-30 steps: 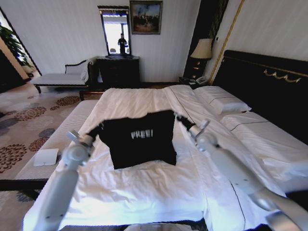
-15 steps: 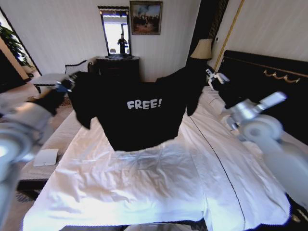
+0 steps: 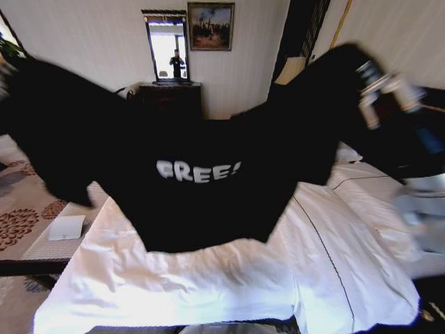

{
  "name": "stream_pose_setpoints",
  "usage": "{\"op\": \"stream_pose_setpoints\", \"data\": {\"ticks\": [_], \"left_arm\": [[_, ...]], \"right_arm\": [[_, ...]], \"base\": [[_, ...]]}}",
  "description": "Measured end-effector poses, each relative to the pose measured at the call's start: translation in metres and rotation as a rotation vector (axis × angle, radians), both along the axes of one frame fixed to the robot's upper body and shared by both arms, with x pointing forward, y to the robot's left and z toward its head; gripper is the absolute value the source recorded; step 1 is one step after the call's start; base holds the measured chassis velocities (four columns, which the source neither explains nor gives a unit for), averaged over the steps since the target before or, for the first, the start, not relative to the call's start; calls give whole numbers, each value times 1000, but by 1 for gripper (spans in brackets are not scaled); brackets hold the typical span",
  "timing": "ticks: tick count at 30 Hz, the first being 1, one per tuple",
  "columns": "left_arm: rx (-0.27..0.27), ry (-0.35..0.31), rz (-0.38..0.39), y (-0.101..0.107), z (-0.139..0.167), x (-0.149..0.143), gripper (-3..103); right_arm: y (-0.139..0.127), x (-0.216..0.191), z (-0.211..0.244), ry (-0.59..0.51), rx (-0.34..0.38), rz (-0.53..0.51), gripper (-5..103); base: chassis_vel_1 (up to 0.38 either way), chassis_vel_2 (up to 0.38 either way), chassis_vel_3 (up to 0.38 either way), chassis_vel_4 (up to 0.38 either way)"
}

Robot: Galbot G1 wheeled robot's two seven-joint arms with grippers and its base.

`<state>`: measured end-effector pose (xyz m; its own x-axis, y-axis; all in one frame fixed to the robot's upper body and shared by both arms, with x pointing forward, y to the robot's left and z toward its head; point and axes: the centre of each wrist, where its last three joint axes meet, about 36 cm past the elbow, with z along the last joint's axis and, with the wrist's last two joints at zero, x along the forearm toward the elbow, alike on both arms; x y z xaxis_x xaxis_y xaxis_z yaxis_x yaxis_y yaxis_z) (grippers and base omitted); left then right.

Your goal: Fold the clothes on the bed.

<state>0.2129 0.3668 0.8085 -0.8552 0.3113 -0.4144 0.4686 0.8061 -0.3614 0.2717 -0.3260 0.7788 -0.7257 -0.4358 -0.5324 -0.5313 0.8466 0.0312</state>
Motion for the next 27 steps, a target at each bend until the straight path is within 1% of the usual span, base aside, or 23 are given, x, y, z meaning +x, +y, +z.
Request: {"op": "stream_pose_setpoints", "data": {"ticks": [1, 2, 3, 4, 5, 6, 7, 8, 9, 10, 12, 13, 14, 15, 16, 17, 19, 20, 21, 23, 25, 27], "left_arm": [[24, 29, 5, -1, -3, 5, 1], [50, 73, 10, -3, -9, 14, 1], [86, 179, 12, -5, -28, 34, 1], [102, 253, 18, -5, -43, 50, 1], [121, 362, 37, -4, -69, 77, 1], [121, 362, 37, -4, -69, 77, 1], [136, 442, 71, -3, -94, 100, 1], [147, 531, 114, 1, -130, 130, 1], [153, 608, 143, 3, -166, 157, 1], [153, 608, 143, 3, -166, 157, 1], [158, 748, 167, -4, -245, 200, 1], [153, 799, 181, -10, -287, 219, 1], [147, 832, 198, -14, -320, 233, 1], [147, 832, 198, -14, -320, 233, 1], [137, 868, 221, -18, -356, 246, 1], [131, 894, 237, -21, -380, 253, 1], [127, 922, 253, -28, -416, 262, 1], [132, 923, 256, -31, -428, 265, 1], [132, 923, 256, -31, -428, 265, 1], [140, 921, 262, -35, -447, 272, 1], [128, 921, 269, -39, -458, 279, 1], [123, 920, 269, -40, -460, 281, 1]], "right_arm": [[2, 3, -3, 65, -9, -42, 0], [4, 9, -11, 135, -21, -75, 0], [10, 22, -33, 271, -48, -112, 0], [13, 36, -54, 372, -59, -134, 0], [14, 59, -86, 501, -63, -160, 0], [14, 59, -86, 501, -63, -160, 0], [16, 78, -119, 618, -64, -171, 0], [22, 99, -162, 755, -63, -176, 0], [27, 112, -193, 836, -61, -174, 0], [27, 112, -193, 836, -61, -174, 0], [33, 139, -260, 976, -61, -194, 0], [36, 152, -295, 1025, -62, -207, 0], [38, 161, -323, 1054, -67, -220, 0], [38, 161, -323, 1054, -67, -220, 0], [38, 169, -348, 1068, -77, -231, 0], [37, 175, -368, 1071, -89, -246, 0], [35, 186, -401, 1075, -103, -281, 0], [34, 190, -413, 1080, -98, -291, 0], [34, 190, -413, 1080, -98, -291, 0], [35, 196, -430, 1083, -79, -308, 0], [39, 202, -443, 1079, -69, -320, 0], [40, 204, -446, 1075, -66, -319, 0]], "base": [[0, 0, 0, 0], [0, 0, 0, 0], [0, 0, 0, 0], [0, 0, 0, 0], [0, 0, 0, 0], [0, 0, 0, 0], [0, 0, 0, 0], [0, 0, 0, 0], [0, 0, 0, 0], [0, 0, 0, 0], [0, 0, 0, 0], [0, 0, 0, 0], [0, 0, 0, 0], [0, 0, 0, 0], [0, 0, 0, 0], [0, 0, 0, 0], [0, 0, 0, 0], [0, 0, 0, 0], [0, 0, 0, 0], [0, 0, 0, 0], [0, 0, 0, 0], [0, 0, 0, 0]]}}
